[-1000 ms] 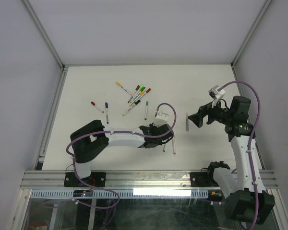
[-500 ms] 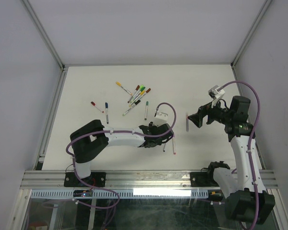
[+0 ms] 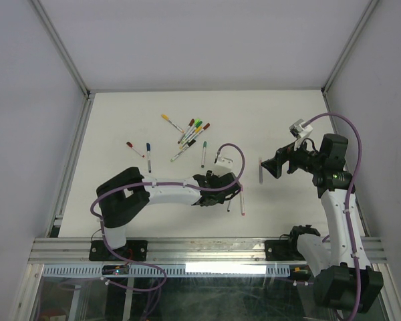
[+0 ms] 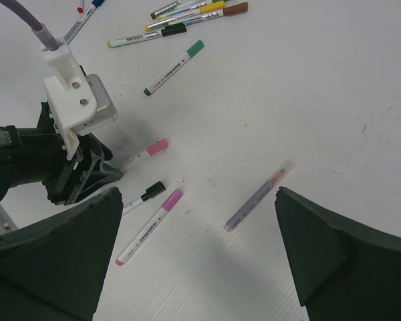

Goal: Open the pen caps
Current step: Pick up the pen from the center of the board.

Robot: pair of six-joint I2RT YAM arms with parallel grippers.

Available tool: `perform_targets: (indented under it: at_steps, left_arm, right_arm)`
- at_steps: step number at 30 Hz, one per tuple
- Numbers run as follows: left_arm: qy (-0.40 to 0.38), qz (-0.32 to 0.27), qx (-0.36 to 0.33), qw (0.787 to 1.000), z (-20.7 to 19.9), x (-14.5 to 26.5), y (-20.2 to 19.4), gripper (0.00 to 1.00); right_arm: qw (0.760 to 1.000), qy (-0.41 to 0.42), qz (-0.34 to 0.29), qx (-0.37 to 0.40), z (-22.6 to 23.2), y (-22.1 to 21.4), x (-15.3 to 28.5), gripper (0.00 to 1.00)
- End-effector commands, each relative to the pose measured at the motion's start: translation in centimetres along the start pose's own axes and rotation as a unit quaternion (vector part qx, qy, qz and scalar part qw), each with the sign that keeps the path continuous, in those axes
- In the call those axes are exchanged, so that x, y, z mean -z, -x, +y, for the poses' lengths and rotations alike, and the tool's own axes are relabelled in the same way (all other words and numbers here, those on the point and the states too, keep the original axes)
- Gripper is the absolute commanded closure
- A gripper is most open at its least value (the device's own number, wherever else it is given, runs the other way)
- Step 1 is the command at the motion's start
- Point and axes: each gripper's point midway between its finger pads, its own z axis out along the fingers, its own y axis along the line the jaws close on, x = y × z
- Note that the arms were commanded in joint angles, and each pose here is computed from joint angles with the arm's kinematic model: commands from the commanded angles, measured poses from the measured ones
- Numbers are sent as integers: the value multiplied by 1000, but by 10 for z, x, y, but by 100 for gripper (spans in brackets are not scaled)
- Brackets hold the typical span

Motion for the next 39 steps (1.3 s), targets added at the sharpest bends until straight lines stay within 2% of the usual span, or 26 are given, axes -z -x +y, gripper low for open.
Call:
perform_targets:
  at_steps: [1, 16, 24, 28, 32, 39]
  left_arm:
    - [-15, 5, -3, 1000, -5, 16, 6, 59]
    - [-22, 29, -20, 999, -17, 8, -7, 59]
    - [-22, 35, -25, 999, -19, 4, -14, 76]
    - [-15, 41, -29, 999, -15, 0, -19, 78]
    - [-20, 50, -34, 998, -15, -3, -25, 81]
    - [-37, 49, -17, 998, -8, -3, -22, 96]
  right_arm:
    - [999, 0, -21, 28, 1, 16, 1, 0]
    - [999, 0, -22, 30, 1, 16, 1, 0]
    - [999, 4, -21, 28, 2, 15, 1, 0]
    - [999, 16, -23, 24, 7, 15, -1, 0]
    - [998, 56, -21, 7, 20, 11, -7, 0]
    - [990, 133, 6, -51, 43, -8, -35, 3]
